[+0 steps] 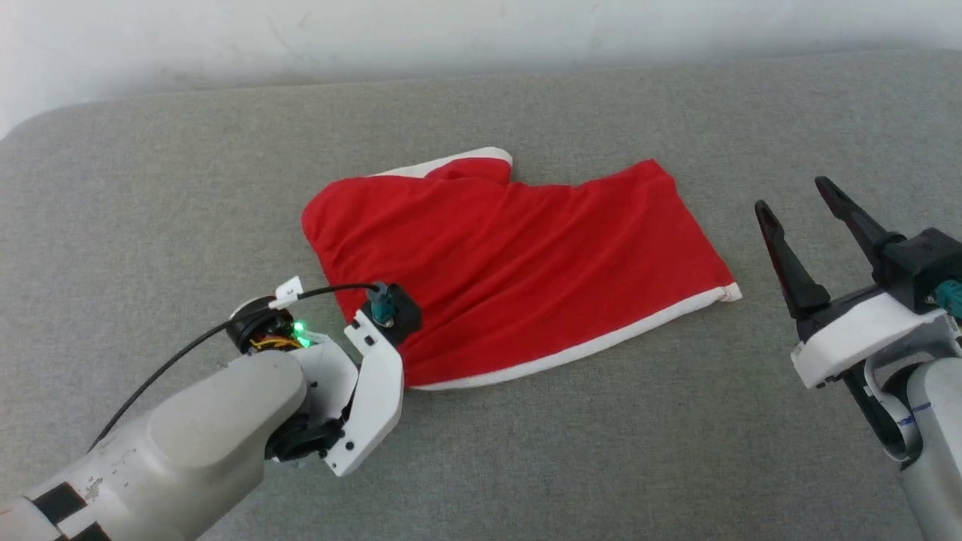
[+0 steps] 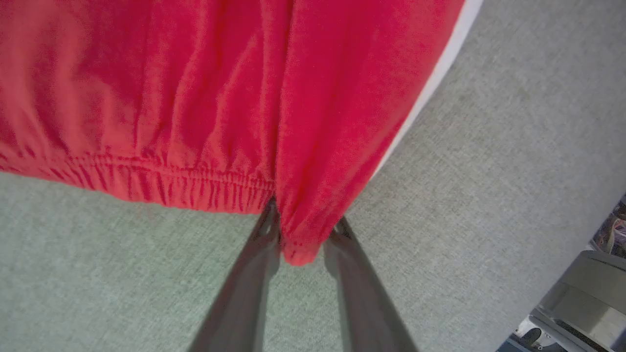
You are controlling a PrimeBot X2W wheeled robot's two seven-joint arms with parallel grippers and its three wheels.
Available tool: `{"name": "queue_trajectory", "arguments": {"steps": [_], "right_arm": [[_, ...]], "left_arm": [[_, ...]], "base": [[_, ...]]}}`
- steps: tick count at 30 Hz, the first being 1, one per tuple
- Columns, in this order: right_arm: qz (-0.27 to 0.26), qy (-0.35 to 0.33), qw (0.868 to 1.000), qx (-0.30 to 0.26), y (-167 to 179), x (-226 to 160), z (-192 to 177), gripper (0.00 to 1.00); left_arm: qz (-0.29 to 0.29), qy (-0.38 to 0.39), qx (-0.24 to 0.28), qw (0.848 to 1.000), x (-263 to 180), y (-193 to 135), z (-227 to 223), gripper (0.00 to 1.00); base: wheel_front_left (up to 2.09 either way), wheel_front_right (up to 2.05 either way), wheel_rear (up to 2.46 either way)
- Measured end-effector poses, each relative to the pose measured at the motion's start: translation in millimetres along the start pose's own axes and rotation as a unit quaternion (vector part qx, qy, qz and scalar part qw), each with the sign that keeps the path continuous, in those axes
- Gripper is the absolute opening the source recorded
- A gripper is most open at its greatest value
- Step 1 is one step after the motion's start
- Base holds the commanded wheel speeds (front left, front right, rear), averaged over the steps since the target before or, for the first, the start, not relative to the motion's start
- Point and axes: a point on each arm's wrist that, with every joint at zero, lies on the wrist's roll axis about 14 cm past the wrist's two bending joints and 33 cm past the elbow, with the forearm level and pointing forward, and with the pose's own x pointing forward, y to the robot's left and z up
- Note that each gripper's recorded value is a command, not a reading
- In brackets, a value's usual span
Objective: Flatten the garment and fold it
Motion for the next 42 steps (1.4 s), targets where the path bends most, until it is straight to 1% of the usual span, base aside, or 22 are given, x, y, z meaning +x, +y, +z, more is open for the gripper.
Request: {"name": "queue_trajectory", "arguments": {"steps": [3,5,7,10,12,15,19,21,22,27,28,32,34,35,36,39,42], "right_arm": [[0.029,0.013,0.999,-0.027,9,5,4,1.0],[0.049,0.035,0.997,-0.049,12,9,5,1.0],[0.07,0.071,0.993,-0.063,16,11,1,1.0],[0.099,0.143,0.982,-0.077,20,15,-8,1.0],[0.115,0.206,0.967,-0.091,19,13,-20,1.0],[0.137,0.314,0.934,-0.098,19,3,-45,1.0],[0.151,0.404,0.896,-0.105,16,-4,-71,1.0],[0.153,0.438,0.88,-0.1,15,-7,-86,1.0],[0.154,0.449,0.875,-0.093,16,-7,-92,1.0],[0.157,0.478,0.862,-0.063,28,3,-120,1.0],[0.156,0.487,0.857,-0.06,29,3,-127,1.0],[0.174,0.513,0.838,-0.067,40,1,-145,1.0],[0.182,0.52,0.832,-0.063,43,0,-148,1.0],[0.184,0.521,0.831,-0.058,43,0,-149,0.79],[0.186,0.518,0.833,-0.054,44,0,-149,0.01],[0.192,0.501,0.843,-0.033,48,2,-145,0.0],[0.201,0.463,0.863,-0.025,54,4,-134,0.0]], "left_arm": [[0.011,-0.023,0.016,1.0,-5,1,4,0.0],[0.014,-0.041,0.02,0.999,-9,0,5,0.0],[0.021,-0.056,0.019,0.998,-13,2,4,0.0],[0.033,-0.072,0.017,0.997,-20,6,3,0.0],[0.037,-0.082,0.016,0.996,-23,7,3,0.0],[0.041,-0.089,0.016,0.995,-24,8,3,0.0],[0.041,-0.095,0.021,0.994,-19,7,5,0.0],[0.04,-0.099,0.022,0.994,-16,8,8,0.0],[0.039,-0.1,0.022,0.994,-14,7,8,0.0],[0.038,-0.105,0.021,0.994,-8,12,9,0.0],[0.038,-0.106,0.021,0.993,-7,13,9,0.0],[0.04,-0.11,0.018,0.993,-4,16,9,0.0],[0.04,-0.112,0.013,0.993,-4,17,7,0.0],[0.041,-0.114,0.011,0.993,-3,17,7,0.0],[0.042,-0.115,0.009,0.992,-3,18,6,0.0],[0.046,-0.122,0.009,0.991,-4,20,7,0.0],[0.056,-0.136,0.008,0.989,-9,24,9,0.0]], "base": [[0.0,0.0,0.0],[0.0,0.0,0.0],[0.0,0.0,0.0],[0.0,0.0,0.0],[0.0,0.0,0.0],[0.0,0.0,0.0],[0.0,0.0,0.0],[0.0,0.0,0.0],[0.0,0.0,0.0],[0.0,0.0,0.0],[0.0,0.0,0.0],[0.0,0.0,0.0],[0.0,0.0,0.0],[0.0,0.0,0.0],[0.0,0.0,0.0],[0.0,0.0,0.0],[0.0,0.0,0.0]]}}
